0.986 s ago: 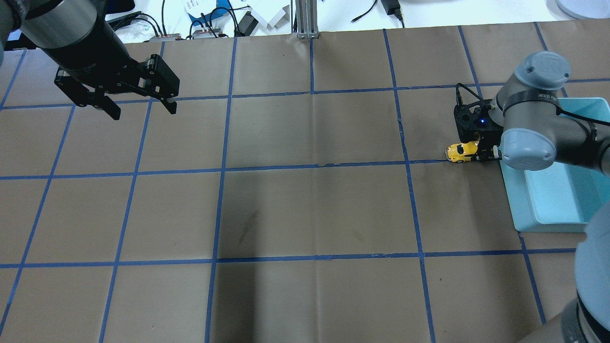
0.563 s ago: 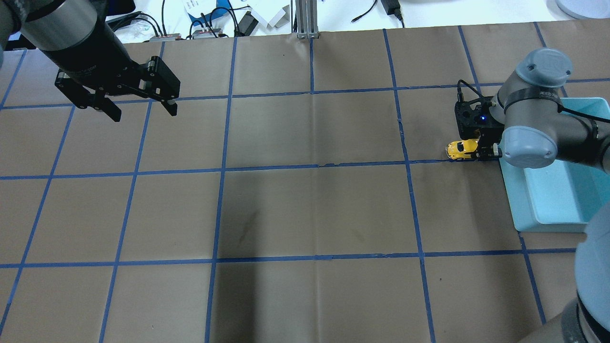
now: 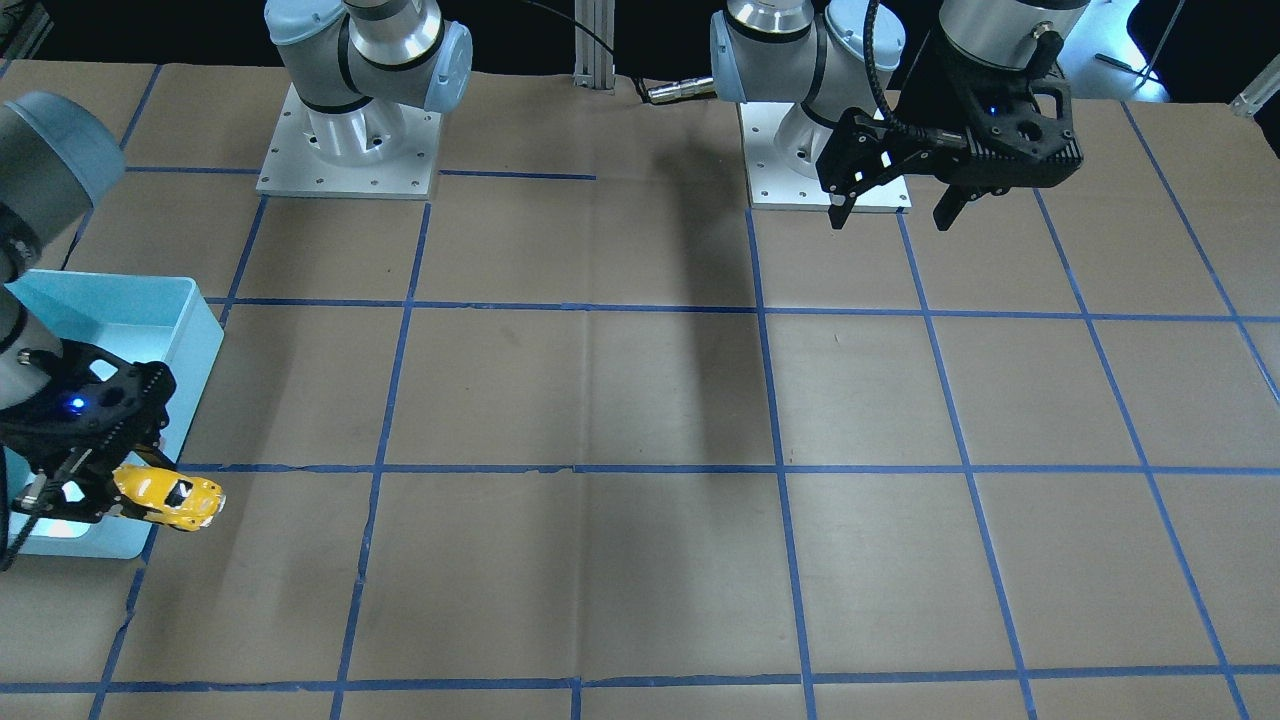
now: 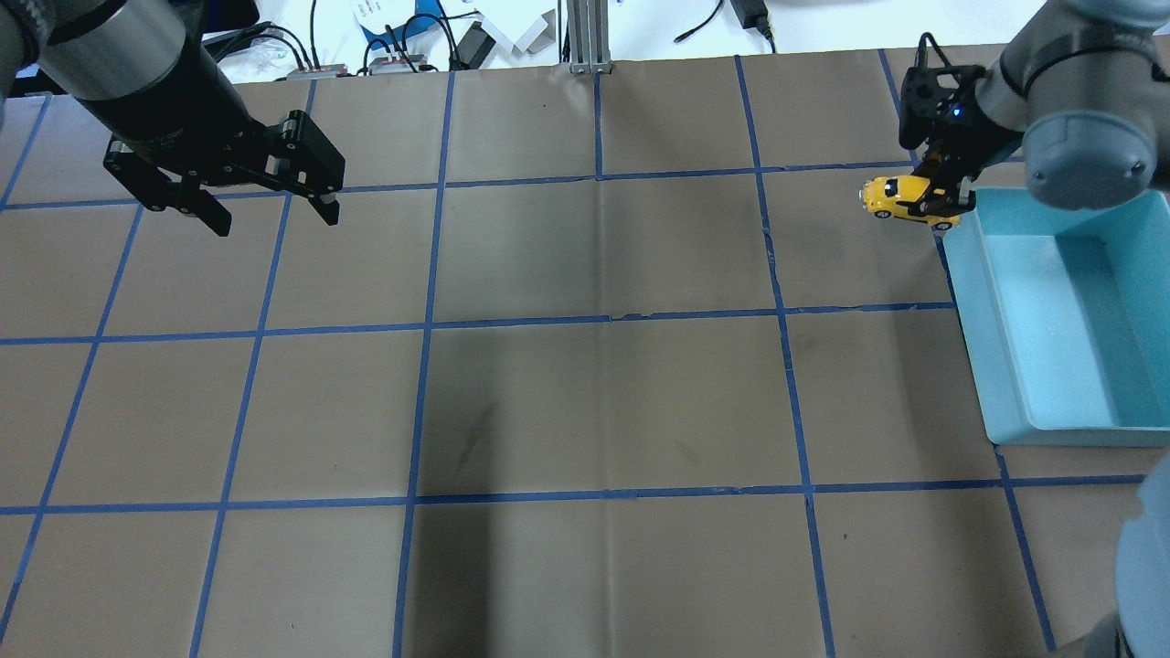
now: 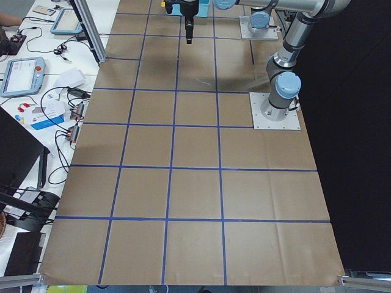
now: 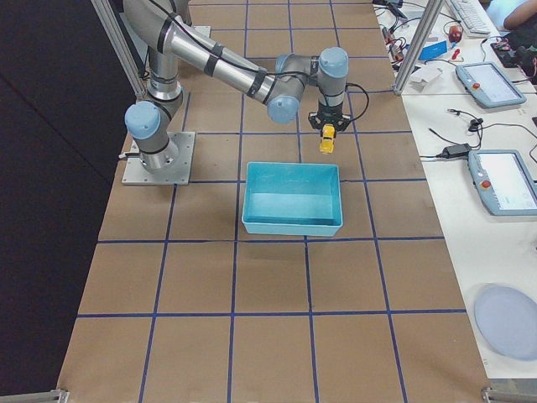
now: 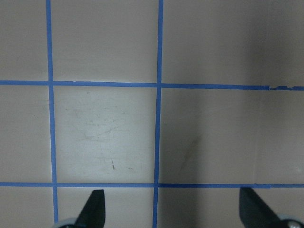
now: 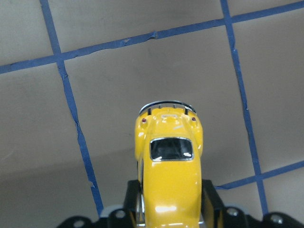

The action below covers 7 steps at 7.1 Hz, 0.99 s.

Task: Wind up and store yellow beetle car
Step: 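Lift the car with the right gripper and carry it over the box, then lower the car into the blue box and open the right gripper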

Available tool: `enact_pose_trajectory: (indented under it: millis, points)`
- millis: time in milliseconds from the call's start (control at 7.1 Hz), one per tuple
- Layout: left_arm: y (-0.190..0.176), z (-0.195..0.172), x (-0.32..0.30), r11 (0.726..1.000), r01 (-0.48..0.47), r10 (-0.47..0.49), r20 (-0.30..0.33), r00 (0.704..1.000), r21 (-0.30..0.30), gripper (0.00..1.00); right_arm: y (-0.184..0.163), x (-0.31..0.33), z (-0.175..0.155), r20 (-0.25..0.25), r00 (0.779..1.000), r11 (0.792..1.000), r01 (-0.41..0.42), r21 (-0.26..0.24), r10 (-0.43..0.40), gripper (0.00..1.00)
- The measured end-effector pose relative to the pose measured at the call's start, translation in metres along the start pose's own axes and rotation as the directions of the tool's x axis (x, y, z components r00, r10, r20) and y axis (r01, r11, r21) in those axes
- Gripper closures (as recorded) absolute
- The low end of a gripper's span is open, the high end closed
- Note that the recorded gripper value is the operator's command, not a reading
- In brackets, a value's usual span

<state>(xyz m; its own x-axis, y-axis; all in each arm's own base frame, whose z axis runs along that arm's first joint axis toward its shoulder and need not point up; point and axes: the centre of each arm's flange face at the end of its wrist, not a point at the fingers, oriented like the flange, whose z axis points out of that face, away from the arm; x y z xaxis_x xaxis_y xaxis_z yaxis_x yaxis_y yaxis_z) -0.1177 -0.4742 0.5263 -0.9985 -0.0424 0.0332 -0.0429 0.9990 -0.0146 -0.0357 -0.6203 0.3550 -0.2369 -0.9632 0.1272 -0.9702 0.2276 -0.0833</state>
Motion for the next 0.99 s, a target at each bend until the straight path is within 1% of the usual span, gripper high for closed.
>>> enact_pose_trajectory:
  millis: [141,282,423,563,704,845,986]
  points:
    - [0.002,-0.002,0.001,1.0,0.003,-0.003,-0.001,1.0,-0.004,0.0,0.015,0.002,-0.022,0.008,0.998,0.997,-0.07,-0.019,0.07,0.97]
    - [0.005,-0.005,0.003,1.0,0.006,-0.006,-0.007,1.0,-0.005,0.0,0.046,-0.007,-0.035,0.037,0.973,0.973,-0.224,-0.049,0.226,0.98]
    - [0.006,-0.004,0.007,1.0,0.0,0.0,-0.012,1.0,-0.009,0.0,0.083,-0.017,-0.039,0.054,0.917,0.917,-0.392,-0.074,0.396,0.99]
    - [0.004,0.001,0.008,1.0,-0.005,0.004,-0.014,1.0,-0.021,0.0,0.124,-0.029,-0.035,0.061,0.83,0.831,-0.547,-0.096,0.554,0.99]
    - [0.002,0.001,0.006,1.0,-0.002,0.001,-0.015,1.0,-0.022,0.0,0.158,-0.043,-0.021,0.057,0.719,0.72,-0.685,-0.113,0.693,0.99]
    - [-0.001,-0.002,0.003,1.0,0.001,-0.001,-0.012,1.0,-0.01,0.0,0.183,-0.06,0.003,0.031,0.589,0.588,-0.8,-0.117,0.807,0.98]
    - [-0.004,-0.006,-0.002,1.0,0.002,-0.002,-0.006,1.0,0.003,0.0,0.195,-0.078,0.034,-0.013,0.488,0.484,-0.869,-0.1,0.873,0.97]
